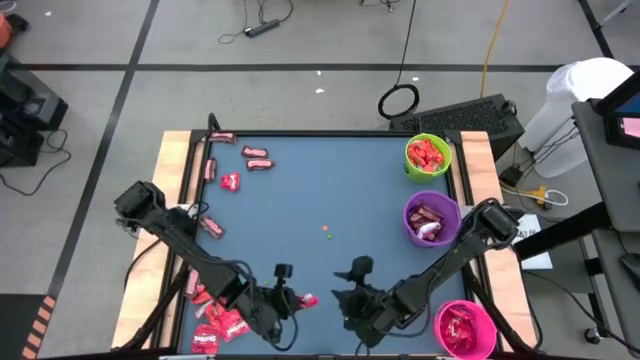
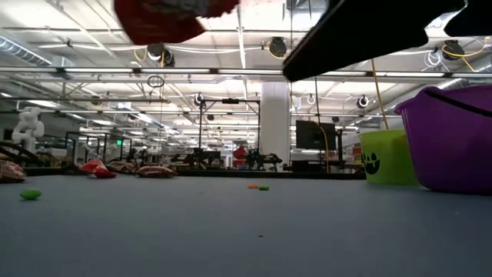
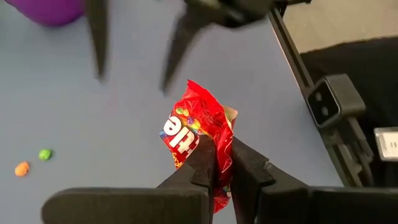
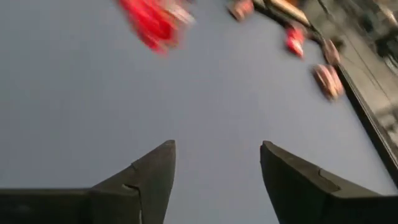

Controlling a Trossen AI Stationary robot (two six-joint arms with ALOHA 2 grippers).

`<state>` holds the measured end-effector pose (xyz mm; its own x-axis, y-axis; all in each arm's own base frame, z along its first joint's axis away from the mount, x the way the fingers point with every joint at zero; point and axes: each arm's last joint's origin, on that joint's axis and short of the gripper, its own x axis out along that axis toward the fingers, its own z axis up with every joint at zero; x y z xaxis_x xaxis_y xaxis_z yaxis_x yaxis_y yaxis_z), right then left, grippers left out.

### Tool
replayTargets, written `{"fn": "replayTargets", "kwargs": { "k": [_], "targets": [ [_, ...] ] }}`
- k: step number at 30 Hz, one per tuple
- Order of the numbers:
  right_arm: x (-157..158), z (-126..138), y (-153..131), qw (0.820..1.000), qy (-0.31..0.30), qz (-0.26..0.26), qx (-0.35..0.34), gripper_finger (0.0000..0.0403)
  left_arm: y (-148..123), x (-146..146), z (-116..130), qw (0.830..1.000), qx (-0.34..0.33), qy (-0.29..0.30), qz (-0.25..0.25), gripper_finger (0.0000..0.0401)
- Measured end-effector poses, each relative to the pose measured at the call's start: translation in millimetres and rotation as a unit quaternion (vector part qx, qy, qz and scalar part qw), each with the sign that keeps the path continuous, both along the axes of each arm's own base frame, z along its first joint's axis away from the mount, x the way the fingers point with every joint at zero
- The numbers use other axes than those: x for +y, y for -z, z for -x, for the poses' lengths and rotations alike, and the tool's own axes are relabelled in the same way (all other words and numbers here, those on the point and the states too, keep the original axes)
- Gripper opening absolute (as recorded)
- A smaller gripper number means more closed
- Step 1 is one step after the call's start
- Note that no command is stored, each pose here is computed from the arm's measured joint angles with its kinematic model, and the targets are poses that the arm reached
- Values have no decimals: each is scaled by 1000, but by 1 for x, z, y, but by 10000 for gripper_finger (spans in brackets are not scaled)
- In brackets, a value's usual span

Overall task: Organize candy in baskets
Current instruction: Put the red candy pack into the pink bucket

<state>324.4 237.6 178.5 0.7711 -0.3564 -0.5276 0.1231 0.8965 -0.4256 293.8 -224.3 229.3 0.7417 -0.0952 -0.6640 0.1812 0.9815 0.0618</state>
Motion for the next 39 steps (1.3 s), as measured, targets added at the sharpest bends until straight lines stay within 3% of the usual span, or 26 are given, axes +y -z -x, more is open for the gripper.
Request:
{"fn": "replayTargets", "kwargs": {
  "k": [6,17,21,29,35,39],
  "targets": [
    [13,-13,-12,994,-97,4,-40,207,-2,5,-7,1000,-13,2,-1,31],
    [8,-25,-19,991,-119,3,-63,196,-5,8,-13,999,-35,1,4,31],
    [6,-26,-19,990,-131,0,-58,158,-6,10,-16,999,-43,-8,8,31],
    [6,-26,-19,989,-140,10,-54,14,-7,10,-16,999,-47,-11,8,31],
    [6,-26,-18,989,-137,8,-54,22,-7,14,-19,998,-45,-25,29,39],
    [5,-22,-20,989,-139,14,-39,12,-6,16,-20,998,-40,-31,34,85]
  ]
}}
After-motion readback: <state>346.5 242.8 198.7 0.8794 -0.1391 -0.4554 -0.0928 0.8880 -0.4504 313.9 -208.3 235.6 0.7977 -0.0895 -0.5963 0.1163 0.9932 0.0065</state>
